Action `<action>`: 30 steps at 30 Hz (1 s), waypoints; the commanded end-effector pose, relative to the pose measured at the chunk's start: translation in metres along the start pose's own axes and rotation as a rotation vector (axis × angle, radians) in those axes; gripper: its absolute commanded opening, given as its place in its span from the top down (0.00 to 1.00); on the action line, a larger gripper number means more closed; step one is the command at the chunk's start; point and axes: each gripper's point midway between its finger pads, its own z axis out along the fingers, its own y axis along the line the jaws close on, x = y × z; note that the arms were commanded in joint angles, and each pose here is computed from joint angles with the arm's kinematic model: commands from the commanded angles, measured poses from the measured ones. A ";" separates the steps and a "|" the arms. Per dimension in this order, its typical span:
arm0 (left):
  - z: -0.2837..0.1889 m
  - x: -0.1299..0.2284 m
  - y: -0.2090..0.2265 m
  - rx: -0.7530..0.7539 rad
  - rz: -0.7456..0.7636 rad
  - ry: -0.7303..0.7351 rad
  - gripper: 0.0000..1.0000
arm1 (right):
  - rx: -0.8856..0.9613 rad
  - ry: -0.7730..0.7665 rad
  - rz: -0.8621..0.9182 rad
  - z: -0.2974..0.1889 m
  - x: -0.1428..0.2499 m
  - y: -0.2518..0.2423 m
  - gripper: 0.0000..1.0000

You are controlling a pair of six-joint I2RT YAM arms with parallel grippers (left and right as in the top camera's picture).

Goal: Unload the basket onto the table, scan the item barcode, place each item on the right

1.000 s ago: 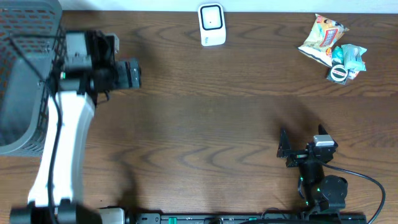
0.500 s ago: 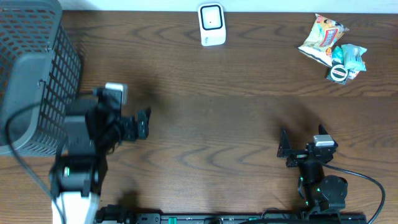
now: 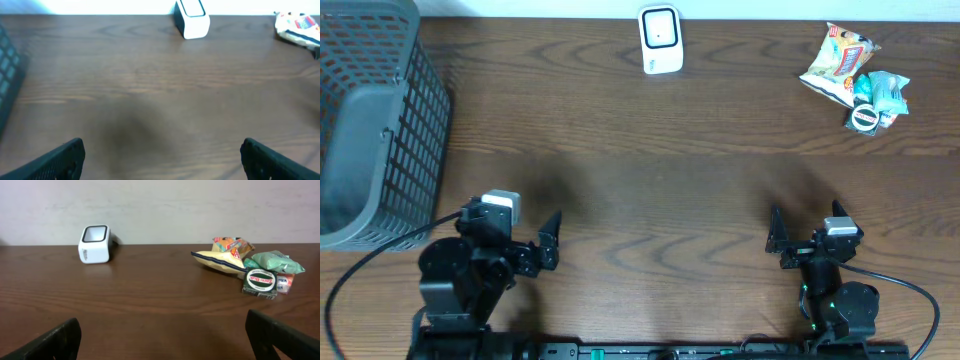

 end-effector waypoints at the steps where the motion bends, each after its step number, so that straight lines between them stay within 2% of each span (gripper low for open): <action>1: 0.006 0.003 -0.003 0.026 0.010 -0.066 0.02 | -0.002 -0.001 -0.012 0.000 0.000 0.001 0.01; 9: 0.014 0.003 0.000 0.031 0.047 -0.260 0.02 | -0.001 -0.001 -0.012 0.000 0.000 0.001 0.01; 30: 0.014 0.003 0.024 -0.090 0.013 -0.494 0.02 | -0.002 -0.001 -0.011 0.000 0.000 0.001 0.01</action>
